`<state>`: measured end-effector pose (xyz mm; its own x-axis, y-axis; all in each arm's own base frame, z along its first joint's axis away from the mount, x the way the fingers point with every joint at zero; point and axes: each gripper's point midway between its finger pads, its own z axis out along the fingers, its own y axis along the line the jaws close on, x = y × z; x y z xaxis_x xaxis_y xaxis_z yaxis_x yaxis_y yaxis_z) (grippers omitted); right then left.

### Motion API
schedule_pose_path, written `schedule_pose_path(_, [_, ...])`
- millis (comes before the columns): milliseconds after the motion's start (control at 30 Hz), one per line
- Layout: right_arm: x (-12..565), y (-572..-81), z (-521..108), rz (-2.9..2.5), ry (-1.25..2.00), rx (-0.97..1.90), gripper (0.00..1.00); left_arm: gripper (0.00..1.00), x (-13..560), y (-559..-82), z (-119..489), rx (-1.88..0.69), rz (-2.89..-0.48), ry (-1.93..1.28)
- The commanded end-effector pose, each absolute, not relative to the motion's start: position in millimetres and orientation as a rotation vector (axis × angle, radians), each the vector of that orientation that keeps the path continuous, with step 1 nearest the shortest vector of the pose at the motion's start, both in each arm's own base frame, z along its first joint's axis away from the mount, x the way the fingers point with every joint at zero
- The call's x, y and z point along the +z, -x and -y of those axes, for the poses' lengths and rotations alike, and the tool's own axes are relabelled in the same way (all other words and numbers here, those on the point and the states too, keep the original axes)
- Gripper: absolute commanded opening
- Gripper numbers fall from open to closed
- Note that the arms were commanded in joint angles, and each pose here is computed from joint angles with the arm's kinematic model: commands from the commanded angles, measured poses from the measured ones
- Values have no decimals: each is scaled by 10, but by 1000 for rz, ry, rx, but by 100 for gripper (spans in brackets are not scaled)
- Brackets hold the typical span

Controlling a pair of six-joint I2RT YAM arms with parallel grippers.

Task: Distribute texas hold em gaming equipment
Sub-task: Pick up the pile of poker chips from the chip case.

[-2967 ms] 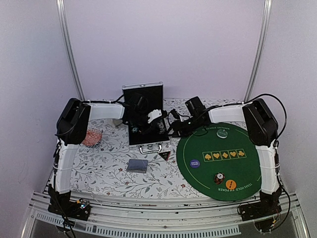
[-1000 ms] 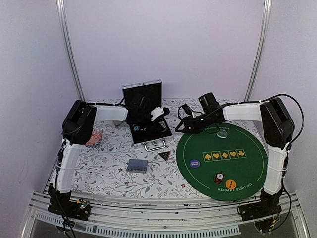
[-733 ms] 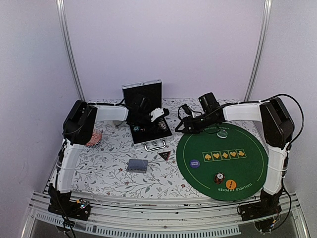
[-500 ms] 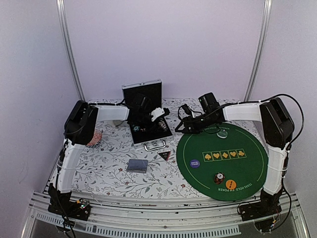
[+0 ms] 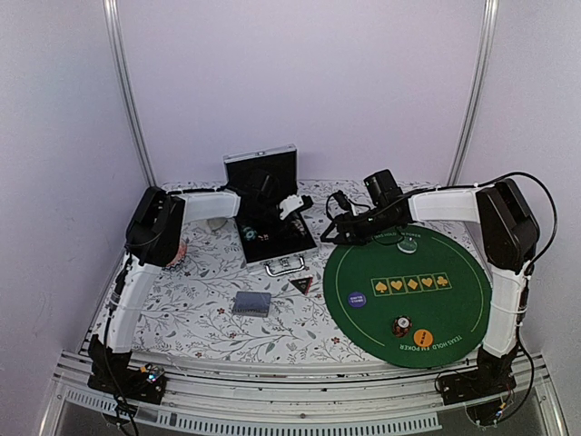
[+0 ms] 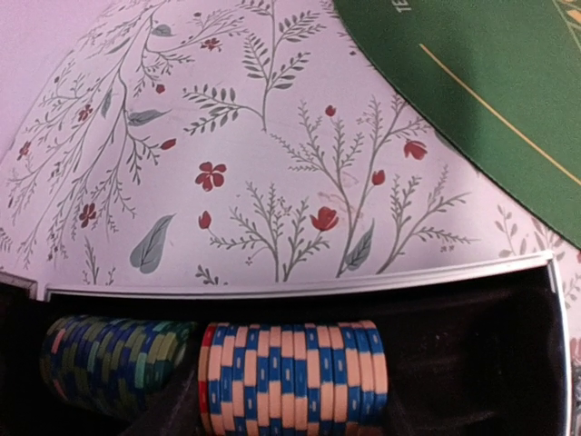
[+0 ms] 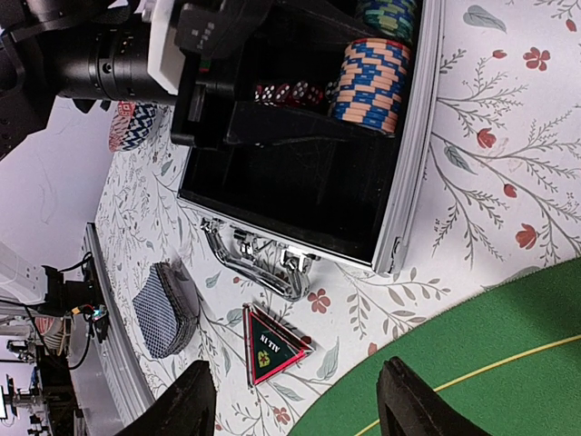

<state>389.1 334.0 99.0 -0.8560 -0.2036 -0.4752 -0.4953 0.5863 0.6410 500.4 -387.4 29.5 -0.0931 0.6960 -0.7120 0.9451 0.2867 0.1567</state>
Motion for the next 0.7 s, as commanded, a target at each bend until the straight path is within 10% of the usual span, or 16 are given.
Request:
schedule_pose_path(0, [1114, -3878, -3325, -2433, 587, 1159, 63, 31, 46, -4871, 3779, -515, -1942, -1499])
schedule_pose_path(133, [1142, -3886, -3325, -2427, 589, 1157, 63, 0, 310, -4839, 3800, -554, -1901, -1469])
schedule_pose_path(667, [1624, -3927, -3146, -2342, 581, 1071, 63, 0, 1724, -4647, 3712, -813, -1801, -1112])
